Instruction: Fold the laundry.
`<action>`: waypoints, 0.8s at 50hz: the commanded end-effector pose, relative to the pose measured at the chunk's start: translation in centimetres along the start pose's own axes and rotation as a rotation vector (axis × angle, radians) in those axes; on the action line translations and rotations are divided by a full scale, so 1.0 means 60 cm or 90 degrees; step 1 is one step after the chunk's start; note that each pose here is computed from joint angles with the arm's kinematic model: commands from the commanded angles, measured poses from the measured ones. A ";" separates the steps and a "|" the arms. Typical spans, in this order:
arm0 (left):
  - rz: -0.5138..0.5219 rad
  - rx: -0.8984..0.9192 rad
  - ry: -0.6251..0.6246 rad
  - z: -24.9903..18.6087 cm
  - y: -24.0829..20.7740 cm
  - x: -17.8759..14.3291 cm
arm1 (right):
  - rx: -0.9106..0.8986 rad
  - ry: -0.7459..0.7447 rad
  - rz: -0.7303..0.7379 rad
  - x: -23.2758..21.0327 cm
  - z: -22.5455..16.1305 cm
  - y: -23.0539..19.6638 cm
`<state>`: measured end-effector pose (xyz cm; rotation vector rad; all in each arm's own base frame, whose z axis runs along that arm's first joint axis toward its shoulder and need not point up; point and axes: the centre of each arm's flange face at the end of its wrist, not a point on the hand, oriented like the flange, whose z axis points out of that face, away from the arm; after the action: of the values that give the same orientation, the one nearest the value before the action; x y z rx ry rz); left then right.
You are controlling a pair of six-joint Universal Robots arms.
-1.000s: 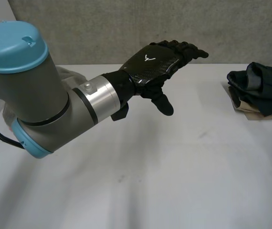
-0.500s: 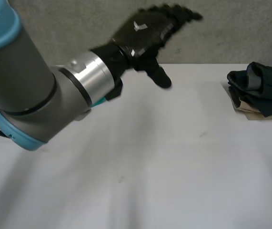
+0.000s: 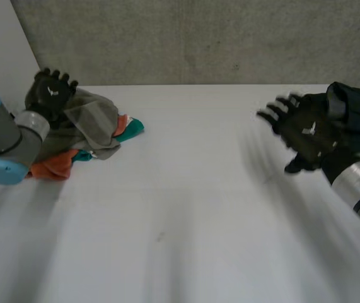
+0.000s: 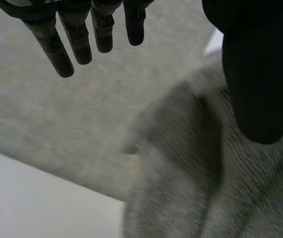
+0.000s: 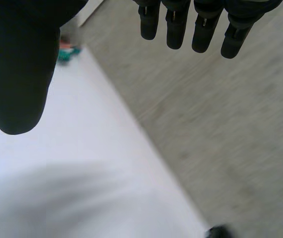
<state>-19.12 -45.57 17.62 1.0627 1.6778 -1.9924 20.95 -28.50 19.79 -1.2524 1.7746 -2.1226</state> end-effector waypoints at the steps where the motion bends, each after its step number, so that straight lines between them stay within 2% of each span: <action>1: -0.045 0.043 0.070 0.030 0.061 0.050 | -0.105 -0.010 0.021 -0.026 -0.018 0.046; 12: -0.148 0.074 0.096 0.041 0.058 0.065 | -0.125 -0.003 0.027 -0.031 -0.028 0.053; 16: -0.137 0.089 0.031 0.043 0.020 0.040 | -0.126 0.020 0.018 -0.021 -0.029 0.047; 20: -0.147 0.153 -0.020 0.020 -0.082 0.015 | -0.116 0.063 0.002 0.002 -0.028 0.029; 21: -0.169 0.189 -0.017 0.002 -0.133 0.008 | -0.111 0.078 -0.002 0.010 -0.027 0.020; 24: -0.219 0.244 0.004 -0.036 -0.212 0.007 | -0.102 0.103 -0.011 0.024 -0.028 0.005; 25: -0.253 0.274 0.024 -0.064 -0.257 0.009 | -0.095 0.118 -0.014 0.031 -0.028 -0.004; 27: -0.281 0.299 0.049 -0.093 -0.296 0.018 | -0.088 0.133 -0.015 0.038 -0.030 -0.014; 29: -0.318 0.313 0.106 -0.133 -0.334 0.056 | -0.075 0.157 -0.008 0.048 -0.034 -0.028; 32: -0.333 0.296 0.183 -0.170 -0.350 0.120 | -0.061 0.180 0.011 0.058 -0.038 -0.043; 33: -0.339 0.275 0.242 -0.198 -0.357 0.168 | -0.058 0.184 0.016 0.061 -0.039 -0.045; 37: -0.341 0.237 0.371 -0.264 -0.370 0.274 | -0.050 0.191 0.035 0.064 -0.044 -0.056; 40: -0.334 0.235 0.409 -0.288 -0.376 0.316 | -0.061 0.185 0.041 0.061 -0.046 -0.053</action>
<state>-37.43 -25.07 24.19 1.3763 1.9748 -2.7053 18.17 -27.73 24.31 -0.9603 2.0037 -2.3342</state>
